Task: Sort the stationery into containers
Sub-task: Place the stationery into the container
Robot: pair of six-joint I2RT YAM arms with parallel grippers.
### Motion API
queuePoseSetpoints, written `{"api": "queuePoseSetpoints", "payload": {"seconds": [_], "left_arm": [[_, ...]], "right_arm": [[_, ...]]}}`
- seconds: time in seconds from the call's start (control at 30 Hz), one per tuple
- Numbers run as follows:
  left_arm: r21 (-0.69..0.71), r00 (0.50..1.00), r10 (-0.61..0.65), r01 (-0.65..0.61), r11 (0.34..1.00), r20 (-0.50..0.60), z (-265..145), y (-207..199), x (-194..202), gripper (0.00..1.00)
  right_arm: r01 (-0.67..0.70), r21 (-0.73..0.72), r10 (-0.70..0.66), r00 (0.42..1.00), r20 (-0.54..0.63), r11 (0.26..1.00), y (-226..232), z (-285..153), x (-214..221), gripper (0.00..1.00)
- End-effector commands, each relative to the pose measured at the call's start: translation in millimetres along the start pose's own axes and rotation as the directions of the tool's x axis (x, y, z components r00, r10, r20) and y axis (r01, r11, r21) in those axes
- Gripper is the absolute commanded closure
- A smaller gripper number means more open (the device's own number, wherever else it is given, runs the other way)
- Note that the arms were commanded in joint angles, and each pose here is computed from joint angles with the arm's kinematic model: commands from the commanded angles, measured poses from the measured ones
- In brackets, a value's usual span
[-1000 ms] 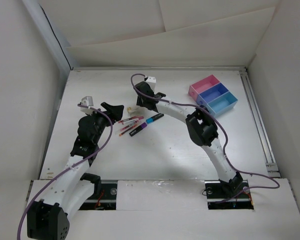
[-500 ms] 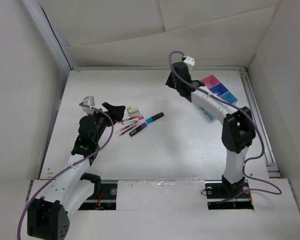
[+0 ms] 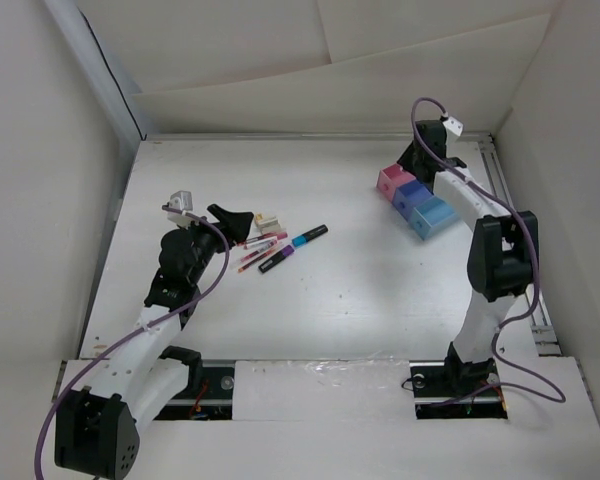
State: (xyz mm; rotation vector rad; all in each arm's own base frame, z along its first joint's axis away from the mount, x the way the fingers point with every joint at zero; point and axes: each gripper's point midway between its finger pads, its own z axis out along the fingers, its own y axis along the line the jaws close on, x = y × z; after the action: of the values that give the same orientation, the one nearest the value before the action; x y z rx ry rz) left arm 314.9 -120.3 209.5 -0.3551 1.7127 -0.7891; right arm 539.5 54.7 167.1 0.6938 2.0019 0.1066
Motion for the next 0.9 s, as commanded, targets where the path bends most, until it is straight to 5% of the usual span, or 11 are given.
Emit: {"api": "queuePoseSetpoints", "payload": {"seconds": [0.0, 0.3, 0.57, 0.77, 0.87], "left_arm": [[0.058, 1.000, 0.012, -0.013, 0.998, 0.028, -0.1, -14.1, -8.0, 0.23], [0.058, 1.000, 0.012, -0.013, 0.998, 0.028, -0.1, -14.0, -8.0, 0.23], [0.052, 1.000, 0.011, -0.012, 0.999, 0.021, 1.2, -12.1, -6.0, 0.23], [0.052, 1.000, 0.011, -0.012, 0.999, 0.021, 1.2, -12.1, -6.0, 0.23], [0.052, 1.000, 0.011, -0.012, 0.999, 0.021, 1.2, -12.1, -6.0, 0.23]], "right_arm": [[-0.030, -0.059, 0.031, 0.999, 0.010, 0.998, 12.0, 12.1, -11.3, 0.82], [-0.048, -0.070, 0.046, 0.998, -0.029, 0.996, 12.9, 27.1, -0.7, 0.82], [-0.058, -0.063, 0.056, 0.998, -0.023, 0.996, 11.2, 24.2, -2.5, 0.30], [-0.066, -0.053, 0.067, 0.998, 0.020, 0.996, 6.1, 10.7, -14.3, 0.31], [-0.041, -0.073, 0.045, 0.998, 0.053, 0.996, 15.0, -9.0, -20.7, 0.49]]}}
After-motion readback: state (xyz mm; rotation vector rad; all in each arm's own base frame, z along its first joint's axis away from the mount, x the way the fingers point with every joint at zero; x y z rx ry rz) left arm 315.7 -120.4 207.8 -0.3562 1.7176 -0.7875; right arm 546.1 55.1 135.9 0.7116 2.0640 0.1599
